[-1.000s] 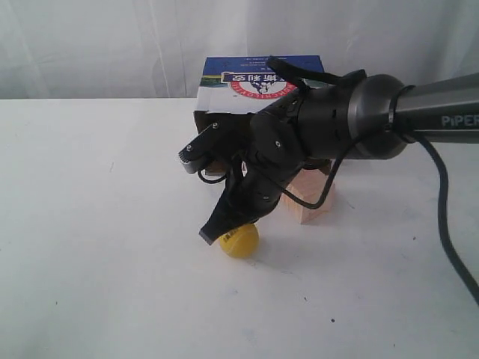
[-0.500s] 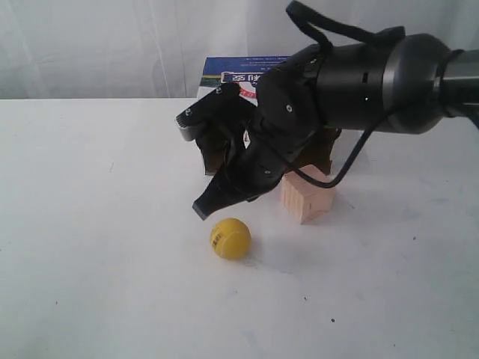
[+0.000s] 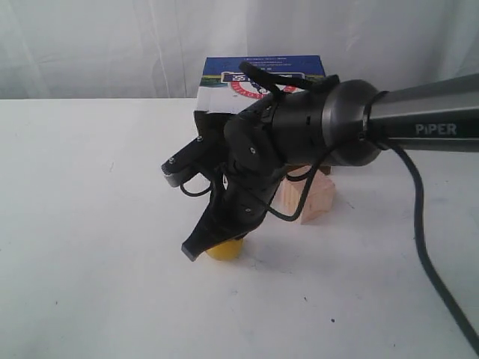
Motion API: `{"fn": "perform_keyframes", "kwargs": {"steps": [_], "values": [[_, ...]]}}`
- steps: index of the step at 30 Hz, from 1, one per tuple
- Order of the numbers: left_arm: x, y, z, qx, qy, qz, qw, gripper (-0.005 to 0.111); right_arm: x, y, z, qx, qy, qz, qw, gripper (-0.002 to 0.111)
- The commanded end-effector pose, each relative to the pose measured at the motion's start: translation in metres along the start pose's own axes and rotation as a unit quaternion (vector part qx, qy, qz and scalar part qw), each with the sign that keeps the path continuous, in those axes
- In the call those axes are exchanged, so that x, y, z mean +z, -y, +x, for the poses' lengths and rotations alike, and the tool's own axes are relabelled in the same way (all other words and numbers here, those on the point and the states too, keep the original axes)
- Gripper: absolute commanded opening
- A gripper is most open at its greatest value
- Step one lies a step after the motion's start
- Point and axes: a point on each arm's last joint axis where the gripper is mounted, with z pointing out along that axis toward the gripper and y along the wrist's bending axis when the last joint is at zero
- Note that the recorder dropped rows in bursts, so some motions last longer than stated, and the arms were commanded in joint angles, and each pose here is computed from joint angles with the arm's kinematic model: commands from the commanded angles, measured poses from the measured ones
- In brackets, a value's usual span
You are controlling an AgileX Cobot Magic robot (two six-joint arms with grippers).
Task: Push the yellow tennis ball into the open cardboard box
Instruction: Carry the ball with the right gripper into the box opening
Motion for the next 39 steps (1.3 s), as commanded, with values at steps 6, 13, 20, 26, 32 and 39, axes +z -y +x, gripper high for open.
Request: {"fn": "perform_keyframes", "kwargs": {"steps": [6, 13, 20, 26, 32, 39], "values": [[0.0, 0.0, 0.002, 0.004, -0.004, 0.002, 1.0, 0.0, 0.013, 0.003, -0.001, -0.006, 0.006, 0.008, 1.0, 0.0], [0.0, 0.0, 0.002, 0.004, -0.004, 0.002, 1.0, 0.0, 0.001, 0.035, -0.016, 0.01, 0.062, 0.041, 0.997, 0.0], [0.0, 0.0, 0.002, 0.004, -0.004, 0.002, 1.0, 0.0, -0.036, 0.039, -0.023, 0.018, 0.071, 0.055, 0.996, 0.0], [0.0, 0.0, 0.002, 0.004, -0.004, 0.002, 1.0, 0.0, -0.014, 0.017, -0.012, -0.007, 0.038, 0.036, 0.999, 0.0], [0.0, 0.0, 0.002, 0.004, -0.004, 0.002, 1.0, 0.0, 0.026, 0.019, -0.011, -0.021, 0.038, 0.039, 0.998, 0.0], [0.0, 0.0, 0.002, 0.004, -0.004, 0.002, 1.0, 0.0, 0.069, 0.065, -0.029, 0.014, 0.091, 0.061, 0.994, 0.0]]}}
